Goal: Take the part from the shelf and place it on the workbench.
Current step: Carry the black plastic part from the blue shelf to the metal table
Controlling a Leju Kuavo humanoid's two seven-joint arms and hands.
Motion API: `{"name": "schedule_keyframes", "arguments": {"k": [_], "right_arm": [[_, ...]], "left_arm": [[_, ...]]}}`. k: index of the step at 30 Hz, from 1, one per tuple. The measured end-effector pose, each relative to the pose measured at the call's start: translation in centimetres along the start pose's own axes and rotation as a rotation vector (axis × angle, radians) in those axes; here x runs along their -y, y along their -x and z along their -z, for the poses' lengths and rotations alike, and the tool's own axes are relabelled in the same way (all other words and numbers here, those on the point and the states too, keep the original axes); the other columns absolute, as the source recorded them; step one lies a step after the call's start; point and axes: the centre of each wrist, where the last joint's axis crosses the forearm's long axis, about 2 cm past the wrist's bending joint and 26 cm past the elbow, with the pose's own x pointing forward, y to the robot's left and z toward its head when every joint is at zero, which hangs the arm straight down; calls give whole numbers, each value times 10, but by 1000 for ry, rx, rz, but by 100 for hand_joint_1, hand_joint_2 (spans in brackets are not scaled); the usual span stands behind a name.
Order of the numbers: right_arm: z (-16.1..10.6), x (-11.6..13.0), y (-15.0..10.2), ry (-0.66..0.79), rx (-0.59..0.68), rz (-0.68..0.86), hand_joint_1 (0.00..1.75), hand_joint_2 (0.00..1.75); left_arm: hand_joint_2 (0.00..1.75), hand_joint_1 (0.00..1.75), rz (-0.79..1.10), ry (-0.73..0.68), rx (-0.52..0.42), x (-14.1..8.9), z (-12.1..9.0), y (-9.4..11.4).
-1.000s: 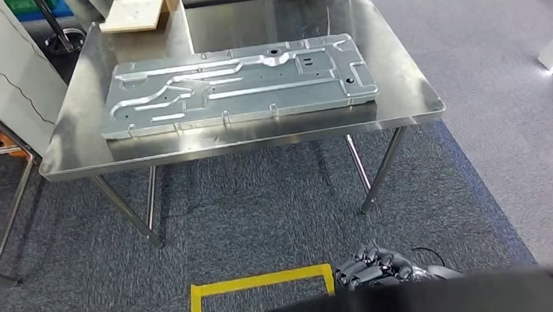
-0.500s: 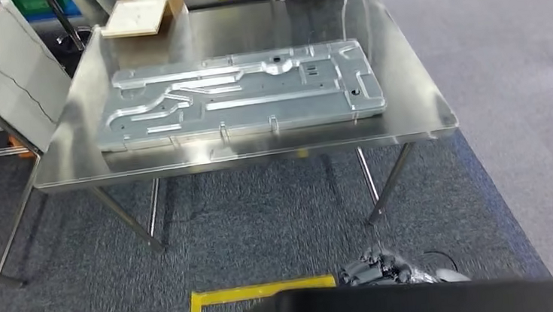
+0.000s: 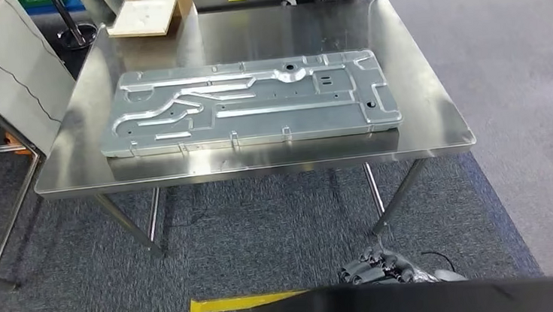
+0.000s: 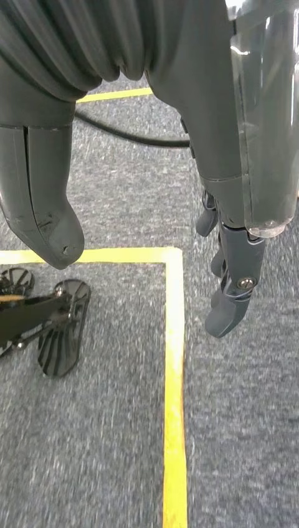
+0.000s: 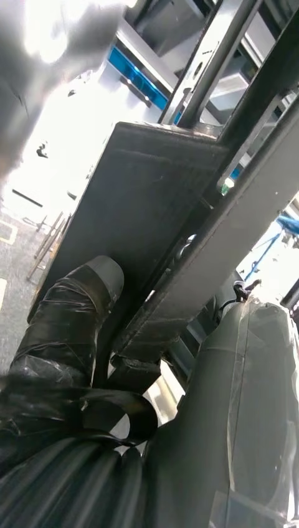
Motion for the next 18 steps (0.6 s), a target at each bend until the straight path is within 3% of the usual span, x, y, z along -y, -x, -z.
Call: {"name": "schedule_keyframes", "arguments": {"k": [18], "right_arm": [[-2, 0, -1, 12, 3, -5, 173, 175]], "left_arm": [[175, 0, 0, 6, 9, 2, 0, -2]]}}
